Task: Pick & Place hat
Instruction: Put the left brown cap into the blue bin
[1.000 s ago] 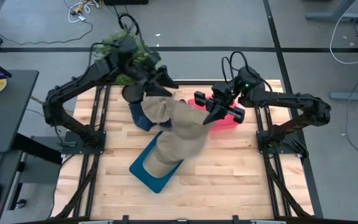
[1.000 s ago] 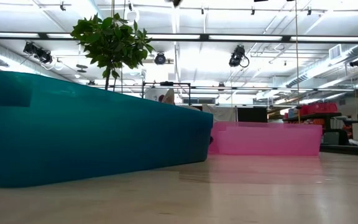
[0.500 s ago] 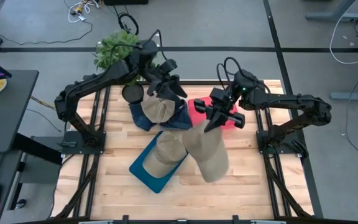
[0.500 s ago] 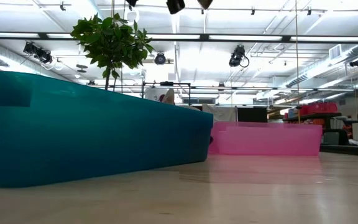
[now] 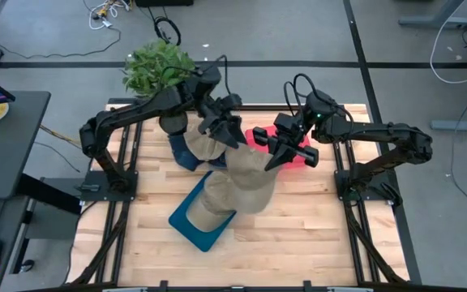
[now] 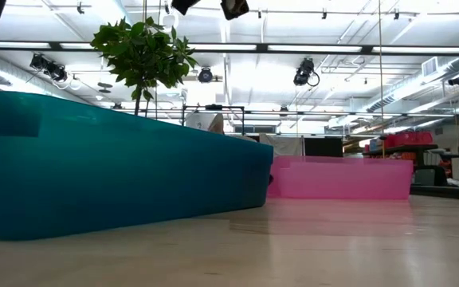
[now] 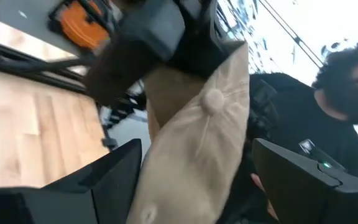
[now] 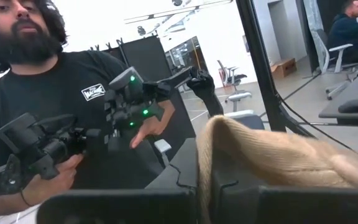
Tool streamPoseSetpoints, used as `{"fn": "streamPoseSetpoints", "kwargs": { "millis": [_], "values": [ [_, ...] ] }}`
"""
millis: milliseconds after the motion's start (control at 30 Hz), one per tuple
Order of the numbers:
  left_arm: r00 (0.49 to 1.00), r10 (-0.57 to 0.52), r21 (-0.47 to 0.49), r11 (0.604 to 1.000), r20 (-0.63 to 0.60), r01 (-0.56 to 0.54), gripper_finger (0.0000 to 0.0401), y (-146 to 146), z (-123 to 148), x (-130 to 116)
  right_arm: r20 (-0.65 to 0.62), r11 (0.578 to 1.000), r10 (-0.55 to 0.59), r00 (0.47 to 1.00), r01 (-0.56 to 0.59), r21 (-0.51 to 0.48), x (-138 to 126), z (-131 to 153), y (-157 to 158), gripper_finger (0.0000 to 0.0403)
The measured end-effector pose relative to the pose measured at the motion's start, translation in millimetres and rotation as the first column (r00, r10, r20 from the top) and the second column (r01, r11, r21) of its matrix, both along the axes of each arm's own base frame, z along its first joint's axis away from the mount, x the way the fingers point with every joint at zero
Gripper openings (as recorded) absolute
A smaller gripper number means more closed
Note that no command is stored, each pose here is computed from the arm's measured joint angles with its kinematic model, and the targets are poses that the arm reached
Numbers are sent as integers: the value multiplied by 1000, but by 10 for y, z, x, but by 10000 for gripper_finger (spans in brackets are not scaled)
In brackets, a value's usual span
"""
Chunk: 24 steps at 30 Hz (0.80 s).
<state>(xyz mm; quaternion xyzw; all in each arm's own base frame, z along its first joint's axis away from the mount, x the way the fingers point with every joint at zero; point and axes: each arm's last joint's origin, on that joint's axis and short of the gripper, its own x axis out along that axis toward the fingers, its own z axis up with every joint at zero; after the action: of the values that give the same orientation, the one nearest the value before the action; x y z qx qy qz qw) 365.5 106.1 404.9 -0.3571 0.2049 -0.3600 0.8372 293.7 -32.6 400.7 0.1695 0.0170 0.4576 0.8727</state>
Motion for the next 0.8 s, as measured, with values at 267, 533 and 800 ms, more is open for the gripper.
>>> {"fn": "streamPoseSetpoints", "kwargs": {
  "millis": [267, 533, 800],
  "values": [
    [998, -62, -3, 998, -2, 62, 312, -152, -52, 87, -19, 1000, 9, 1000, -9, -1, 5, -20, 11, 0],
    [991, -130, -50, 990, -32, 129, 311, -177, -46, 73, -52, 1000, 14, 999, -13, 20, 5, -23, 11, 0],
    [971, -235, -83, 969, -40, 231, 294, -304, -36, 81, -147, 999, 40, 988, -34, 41, 13, -91, 18, 0]
  ]
}}
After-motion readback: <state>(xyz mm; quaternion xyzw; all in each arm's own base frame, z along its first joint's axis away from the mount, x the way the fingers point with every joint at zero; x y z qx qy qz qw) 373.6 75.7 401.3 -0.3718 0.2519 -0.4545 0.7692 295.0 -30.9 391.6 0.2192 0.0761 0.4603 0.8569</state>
